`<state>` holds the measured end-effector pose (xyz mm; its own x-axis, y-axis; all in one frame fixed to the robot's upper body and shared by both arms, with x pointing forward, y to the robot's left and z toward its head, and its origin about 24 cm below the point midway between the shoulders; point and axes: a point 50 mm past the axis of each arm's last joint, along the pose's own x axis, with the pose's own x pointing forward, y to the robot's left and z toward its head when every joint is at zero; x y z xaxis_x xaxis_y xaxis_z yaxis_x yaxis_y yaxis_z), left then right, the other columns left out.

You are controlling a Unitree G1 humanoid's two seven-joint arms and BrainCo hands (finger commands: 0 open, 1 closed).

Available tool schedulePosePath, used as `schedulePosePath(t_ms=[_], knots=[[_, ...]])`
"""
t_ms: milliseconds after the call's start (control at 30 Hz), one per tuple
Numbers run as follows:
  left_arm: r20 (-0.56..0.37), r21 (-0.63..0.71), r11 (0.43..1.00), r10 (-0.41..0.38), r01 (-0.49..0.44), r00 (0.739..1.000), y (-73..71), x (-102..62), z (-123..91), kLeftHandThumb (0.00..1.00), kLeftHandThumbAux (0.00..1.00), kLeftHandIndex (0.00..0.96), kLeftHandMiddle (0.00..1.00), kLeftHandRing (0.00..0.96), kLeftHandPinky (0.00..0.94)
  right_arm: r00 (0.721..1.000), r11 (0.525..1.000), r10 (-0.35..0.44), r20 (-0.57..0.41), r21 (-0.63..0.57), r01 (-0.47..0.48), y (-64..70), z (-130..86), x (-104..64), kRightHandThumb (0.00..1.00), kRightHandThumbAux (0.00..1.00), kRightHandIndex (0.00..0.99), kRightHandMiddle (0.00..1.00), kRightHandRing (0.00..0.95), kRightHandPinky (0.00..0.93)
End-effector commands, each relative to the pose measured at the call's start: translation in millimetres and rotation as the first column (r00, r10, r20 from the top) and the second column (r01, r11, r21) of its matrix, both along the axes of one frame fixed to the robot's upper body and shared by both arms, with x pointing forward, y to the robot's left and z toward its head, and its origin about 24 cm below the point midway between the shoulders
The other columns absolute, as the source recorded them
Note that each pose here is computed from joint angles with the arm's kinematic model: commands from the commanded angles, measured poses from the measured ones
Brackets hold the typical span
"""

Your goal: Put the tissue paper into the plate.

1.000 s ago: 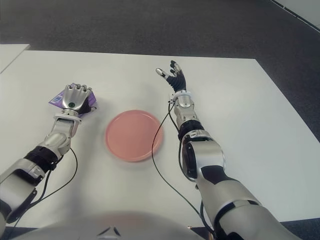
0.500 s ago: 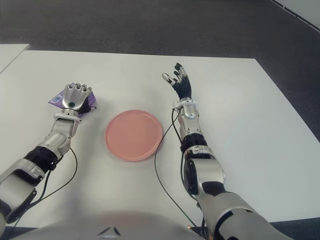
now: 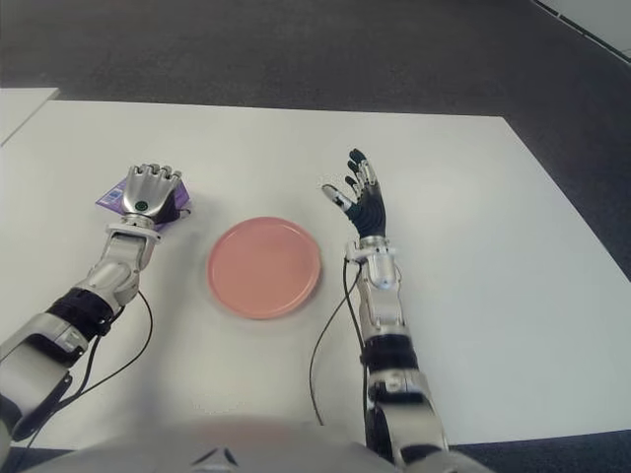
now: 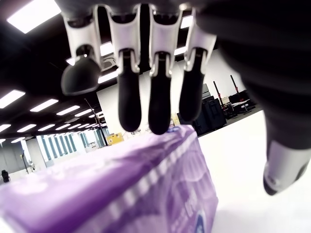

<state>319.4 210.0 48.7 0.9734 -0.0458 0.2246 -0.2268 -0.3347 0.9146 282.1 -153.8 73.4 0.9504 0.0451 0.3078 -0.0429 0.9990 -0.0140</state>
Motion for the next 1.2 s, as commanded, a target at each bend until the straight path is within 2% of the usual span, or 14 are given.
schedulePosePath(t_ms=[33, 200, 333, 500, 600, 767, 933, 1033, 1067, 1133, 1200], knots=[[-0.01, 0.008, 1.0, -0.005, 0.005, 1.0, 2.5, -4.0, -3.3, 0.956, 0.643, 0.466, 0.476, 0.483, 0.811, 1.0, 1.0, 0.03, -0.006, -0.005, -0.03, 5.8, 12.3, -25.0, 0.198, 0.62, 0.0, 0.0, 0.0, 0.0], [-0.001, 0.002, 1.0, -0.001, 0.001, 1.0, 2.6, -4.3, -2.4, 0.952, 0.648, 0.421, 0.467, 0.557, 0.803, 0.999, 1.0, 0.03, -0.025, -0.005, -0.03, 6.3, 15.1, -27.7, 0.198, 0.62, 0.0, 0.0, 0.0, 0.0], [0.001, -0.007, 1.0, 0.002, -0.002, 1.0, 3.0, -4.4, -1.9, 0.95, 0.651, 0.393, 0.483, 0.573, 0.805, 0.999, 1.0, 0.03, -0.034, -0.005, -0.03, 6.8, 16.3, -28.4, 0.198, 0.62, 0.0, 0.0, 0.0, 0.0], [0.005, -0.015, 1.0, 0.008, -0.008, 1.0, 3.3, -4.4, -1.5, 0.947, 0.653, 0.38, 0.483, 0.571, 0.81, 0.999, 1.0, 0.03, -0.039, -0.005, -0.03, 7.2, 16.8, -28.5, 0.198, 0.62, 0.0, 0.0, 0.0, 0.0], [0.009, -0.015, 1.0, 0.001, -0.001, 1.0, 3.4, -4.1, -1.7, 0.954, 0.646, 0.435, 0.487, 0.512, 0.811, 0.999, 1.0, 0.03, -0.041, -0.005, -0.03, 7.2, 16.9, -28.3, 0.198, 0.62, 0.0, 0.0, 0.0, 0.0], [0.015, -0.006, 1.0, -0.012, 0.012, 1.0, 3.6, -3.9, -1.1, 0.957, 0.643, 0.458, 0.488, 0.488, 0.808, 0.999, 1.0, 0.03, -0.041, -0.005, -0.03, 7.2, 17.0, -28.1, 0.198, 0.62, 0.0, 0.0, 0.0, 0.0], [0.062, 0.027, 0.999, -0.023, 0.022, 0.998, 3.7, -5.0, 2.5, 0.957, 0.642, 0.463, 0.483, 0.484, 0.813, 0.999, 1.0, 0.03, -0.042, -0.005, -0.03, 7.1, 16.8, -28.3, 0.198, 0.62, 0.0, 0.0, 0.0, 0.0], [0.089, 0.043, 0.999, -0.033, 0.029, 0.995, 3.5, -5.5, 6.1, 0.954, 0.646, 0.437, 0.468, 0.546, 0.811, 0.999, 1.0, 0.029, -0.041, -0.005, -0.03, 6.8, 17.0, -28.3, 0.198, 0.62, 0.0, 0.0, 0.0, 0.0], [0.125, 0.073, 0.997, -0.044, 0.035, 0.991, 4.1, -5.7, 16.2, 0.953, 0.647, 0.428, 0.466, 0.556, 0.81, 0.999, 1.0, 0.029, -0.041, -0.005, -0.03, 6.7, 17.0, -28.3, 0.198, 0.62, 0.0, 0.0, 0.0, 0.0], [0.186, 0.134, 0.991, -0.055, 0.03, 0.981, 4.7, -6.5, 30.1, 0.95, 0.649, 0.416, 0.464, 0.556, 0.746, 0.999, 1.0, 0.029, -0.042, -0.005, -0.03, 6.6, 17.0, -28.1, 0.198, 0.62, 0.0, 0.0, 0.0, 0.0], [0.21, 0.163, 0.987, -0.023, -0.012, 0.978, 5.6, -6.9, 30.0, 0.927, 0.653, 0.416, 0.461, 0.51, 0.628, 0.999, 1.0, 0.029, -0.042, -0.005, -0.03, 6.6, 16.9, -28.0, 0.198, 0.62, 0.0, 0.0, 0.0, 0.0]])
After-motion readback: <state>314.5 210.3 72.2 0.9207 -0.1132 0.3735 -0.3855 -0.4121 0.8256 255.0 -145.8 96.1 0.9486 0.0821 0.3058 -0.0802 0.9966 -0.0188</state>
